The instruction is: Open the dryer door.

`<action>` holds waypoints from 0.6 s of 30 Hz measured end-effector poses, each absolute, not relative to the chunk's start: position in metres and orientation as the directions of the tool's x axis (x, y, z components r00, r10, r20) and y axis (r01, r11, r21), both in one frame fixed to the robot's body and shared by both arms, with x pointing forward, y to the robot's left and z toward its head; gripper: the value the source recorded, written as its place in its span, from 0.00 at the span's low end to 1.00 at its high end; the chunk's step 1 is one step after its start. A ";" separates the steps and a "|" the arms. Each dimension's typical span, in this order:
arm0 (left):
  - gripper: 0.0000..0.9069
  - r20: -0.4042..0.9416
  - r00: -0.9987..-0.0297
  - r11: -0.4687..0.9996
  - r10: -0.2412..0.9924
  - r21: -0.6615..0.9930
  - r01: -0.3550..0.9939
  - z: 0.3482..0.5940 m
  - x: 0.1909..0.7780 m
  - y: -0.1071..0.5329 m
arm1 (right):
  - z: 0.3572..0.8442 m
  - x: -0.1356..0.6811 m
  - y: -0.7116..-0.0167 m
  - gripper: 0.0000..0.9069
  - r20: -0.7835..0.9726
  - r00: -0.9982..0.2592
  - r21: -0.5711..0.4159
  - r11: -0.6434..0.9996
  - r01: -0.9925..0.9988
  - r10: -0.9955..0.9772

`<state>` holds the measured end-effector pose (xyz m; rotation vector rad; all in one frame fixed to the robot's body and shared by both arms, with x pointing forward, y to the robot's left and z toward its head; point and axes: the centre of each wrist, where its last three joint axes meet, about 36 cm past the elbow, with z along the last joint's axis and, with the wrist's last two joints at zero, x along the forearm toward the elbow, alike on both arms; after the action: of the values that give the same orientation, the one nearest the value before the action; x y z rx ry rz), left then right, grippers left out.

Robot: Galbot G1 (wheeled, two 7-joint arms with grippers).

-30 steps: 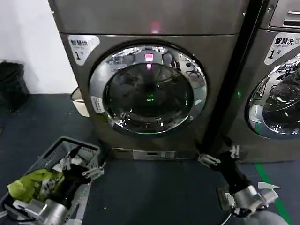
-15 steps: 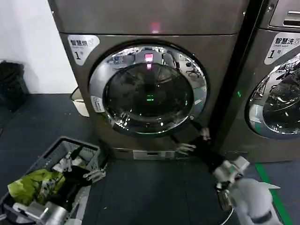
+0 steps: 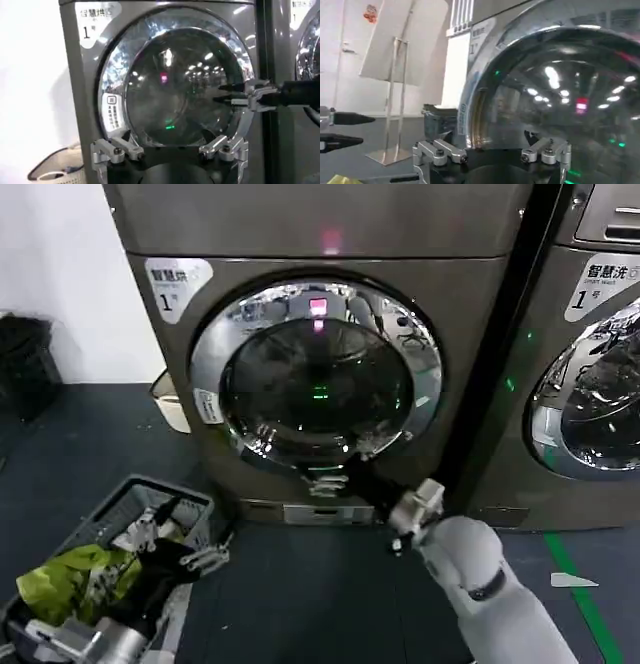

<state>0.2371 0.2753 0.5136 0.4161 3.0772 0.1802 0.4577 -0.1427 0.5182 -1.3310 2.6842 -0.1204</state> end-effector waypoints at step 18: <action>1.00 -0.005 -0.966 0.956 0.259 0.147 0.255 0.513 0.232 0.278 | 0.515 0.500 -0.083 1.00 -0.061 -0.557 -0.151 0.560 -0.815 -0.828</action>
<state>0.2318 0.2776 0.5131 0.4050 3.0832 0.2268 0.5001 -0.0832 0.5152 -1.4094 2.6621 -0.1589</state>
